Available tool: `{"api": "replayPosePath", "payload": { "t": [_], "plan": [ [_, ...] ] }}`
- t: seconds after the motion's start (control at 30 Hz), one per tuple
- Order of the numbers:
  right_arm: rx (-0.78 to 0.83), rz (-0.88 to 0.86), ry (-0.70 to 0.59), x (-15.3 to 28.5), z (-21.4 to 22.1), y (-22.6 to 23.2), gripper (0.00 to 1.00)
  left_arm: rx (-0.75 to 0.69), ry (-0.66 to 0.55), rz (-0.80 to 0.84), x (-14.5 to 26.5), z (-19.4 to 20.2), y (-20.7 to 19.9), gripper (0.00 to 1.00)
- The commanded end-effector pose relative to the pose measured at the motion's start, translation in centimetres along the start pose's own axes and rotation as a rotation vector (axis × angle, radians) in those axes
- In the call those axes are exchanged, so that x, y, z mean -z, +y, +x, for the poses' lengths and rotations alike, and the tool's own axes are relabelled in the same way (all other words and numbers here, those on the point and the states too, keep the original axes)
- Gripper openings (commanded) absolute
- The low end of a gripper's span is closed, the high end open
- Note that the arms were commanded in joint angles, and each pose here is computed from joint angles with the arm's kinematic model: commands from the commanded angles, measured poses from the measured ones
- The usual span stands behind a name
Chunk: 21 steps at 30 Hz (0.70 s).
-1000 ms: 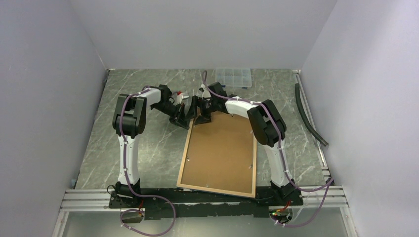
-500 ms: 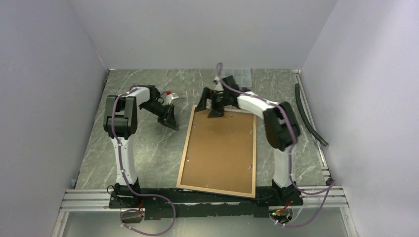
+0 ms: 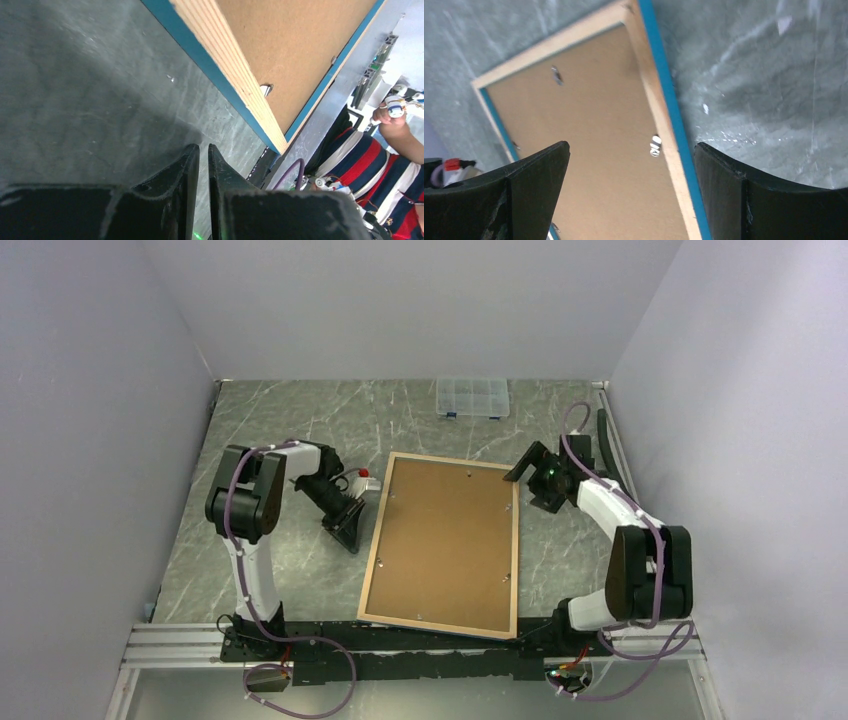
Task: Put the photo into the frame
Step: Adjust the photo frame at the center of the board.
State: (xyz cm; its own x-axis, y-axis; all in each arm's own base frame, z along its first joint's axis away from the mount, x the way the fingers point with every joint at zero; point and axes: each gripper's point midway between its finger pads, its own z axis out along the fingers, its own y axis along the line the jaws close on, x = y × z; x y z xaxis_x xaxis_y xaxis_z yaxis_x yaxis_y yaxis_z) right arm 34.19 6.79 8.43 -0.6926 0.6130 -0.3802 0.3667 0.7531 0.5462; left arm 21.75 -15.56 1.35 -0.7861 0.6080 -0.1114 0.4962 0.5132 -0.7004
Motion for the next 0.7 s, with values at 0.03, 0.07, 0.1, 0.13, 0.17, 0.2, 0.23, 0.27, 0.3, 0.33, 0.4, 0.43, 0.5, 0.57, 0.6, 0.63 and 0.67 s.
{"api": "replayPosePath", "payload": {
  "t": [0.03,0.07,0.1,0.13,0.17,0.2,0.23,0.27,0.3,0.33,0.4,0.43,0.5,0.57,0.6,0.63,0.67],
  "plan": [
    [-0.012,-0.049,0.047,-1.8,0.7,0.4,1.00,-0.127,-0.007,-0.078,1.0,0.2,0.5,0.19],
    [-0.016,-0.054,0.064,-2.2,0.8,0.5,1.00,-0.136,-0.005,-0.077,1.0,0.4,0.3,0.19],
    [-0.024,-0.071,0.078,-2.6,0.9,0.8,1.00,-0.144,-0.002,-0.079,1.0,0.5,0.1,0.19],
    [-0.032,-0.094,0.087,-2.9,1.0,1.3,1.00,-0.154,0.000,-0.082,1.0,0.6,0.0,0.19],
    [-0.028,-0.126,0.097,-3.1,1.3,2.3,1.00,-0.161,0.003,-0.082,1.0,0.6,-0.2,0.19],
    [-0.022,-0.141,0.096,-3.5,1.2,3.1,1.00,-0.169,0.004,-0.085,1.0,0.7,-0.3,0.19],
    [0.004,-0.151,0.115,-4.0,1.8,4.5,1.00,-0.170,0.006,-0.084,1.0,0.8,-0.4,0.19],
    [0.036,-0.140,0.130,-4.6,2.3,5.5,1.00,-0.173,0.007,-0.082,1.0,0.8,-0.5,0.19],
    [0.067,-0.126,0.151,-5.4,2.7,6.7,1.00,-0.174,0.010,-0.080,1.0,0.9,-0.5,0.19],
    [0.089,-0.105,0.196,-6.6,3.7,7.4,1.00,-0.172,0.013,-0.080,1.0,1.0,-0.5,0.19],
    [0.115,-0.125,0.228,-8.0,4.4,10.0,1.00,-0.170,0.019,-0.086,1.0,1.3,-0.5,0.18],
    [0.128,-0.143,0.243,-8.7,5.0,11.4,1.00,-0.167,0.022,-0.090,1.0,1.5,-0.4,0.18],
    [0.161,-0.182,0.265,-10.1,5.8,14.6,1.00,-0.161,0.023,-0.099,1.1,2.0,-0.1,0.18],
    [0.215,-0.240,0.285,-11.5,6.1,19.4,1.00,-0.145,0.023,-0.102,1.4,2.5,0.1,0.17],
    [0.240,-0.261,0.307,-12.4,6.7,21.4,1.00,-0.136,0.019,-0.103,1.6,2.7,0.2,0.17],
    [0.265,-0.286,0.333,-13.1,7.4,23.2,1.00,-0.130,0.011,-0.104,1.8,2.8,0.3,0.17],
    [0.288,-0.318,0.357,-13.8,8.1,25.1,1.00,-0.124,0.006,-0.103,2.0,3.0,0.3,0.17]
  ]
}}
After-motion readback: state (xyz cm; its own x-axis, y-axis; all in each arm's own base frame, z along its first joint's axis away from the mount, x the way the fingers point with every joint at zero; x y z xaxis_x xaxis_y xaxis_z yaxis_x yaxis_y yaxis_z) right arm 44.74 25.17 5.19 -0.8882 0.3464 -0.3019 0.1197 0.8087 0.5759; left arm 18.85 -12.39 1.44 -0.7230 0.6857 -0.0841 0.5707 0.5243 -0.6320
